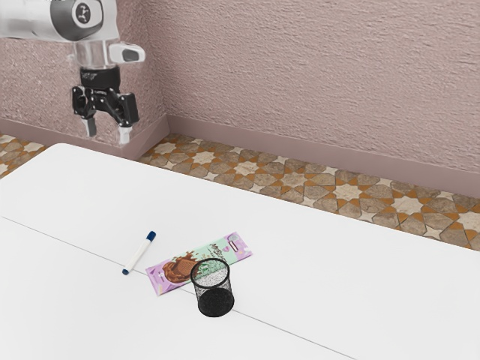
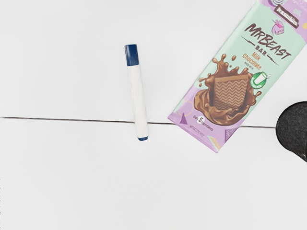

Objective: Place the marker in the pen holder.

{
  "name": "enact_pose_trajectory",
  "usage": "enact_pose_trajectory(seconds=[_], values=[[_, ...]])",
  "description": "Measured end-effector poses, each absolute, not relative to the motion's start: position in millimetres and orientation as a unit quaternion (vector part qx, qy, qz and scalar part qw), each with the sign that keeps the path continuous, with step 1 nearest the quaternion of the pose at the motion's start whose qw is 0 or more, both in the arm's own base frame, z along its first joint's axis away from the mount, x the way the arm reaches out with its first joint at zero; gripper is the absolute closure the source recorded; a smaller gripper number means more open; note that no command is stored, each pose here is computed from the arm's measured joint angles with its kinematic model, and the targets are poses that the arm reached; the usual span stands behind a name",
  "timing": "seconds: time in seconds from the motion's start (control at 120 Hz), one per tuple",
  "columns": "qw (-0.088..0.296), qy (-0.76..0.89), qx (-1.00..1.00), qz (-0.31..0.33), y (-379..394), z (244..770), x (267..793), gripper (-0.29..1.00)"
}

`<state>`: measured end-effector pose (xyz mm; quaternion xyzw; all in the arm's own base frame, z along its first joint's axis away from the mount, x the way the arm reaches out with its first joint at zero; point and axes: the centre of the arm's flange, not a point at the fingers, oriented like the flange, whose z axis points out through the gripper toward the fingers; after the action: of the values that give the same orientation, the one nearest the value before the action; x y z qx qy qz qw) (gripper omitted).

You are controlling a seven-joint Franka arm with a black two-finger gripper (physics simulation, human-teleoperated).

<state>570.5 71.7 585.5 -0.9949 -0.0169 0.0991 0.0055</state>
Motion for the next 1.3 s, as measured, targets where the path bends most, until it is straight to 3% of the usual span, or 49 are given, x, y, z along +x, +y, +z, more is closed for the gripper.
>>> enact_pose_trajectory(seconds=[0.375,0.933,1.3], values=[[0.011,0.0,-0.999,0.036,75,593,591,0.0],[0.016,-0.009,-0.997,0.079,101,374,569,0.0],[0.014,-0.011,-0.998,0.062,107,288,588,0.0]])
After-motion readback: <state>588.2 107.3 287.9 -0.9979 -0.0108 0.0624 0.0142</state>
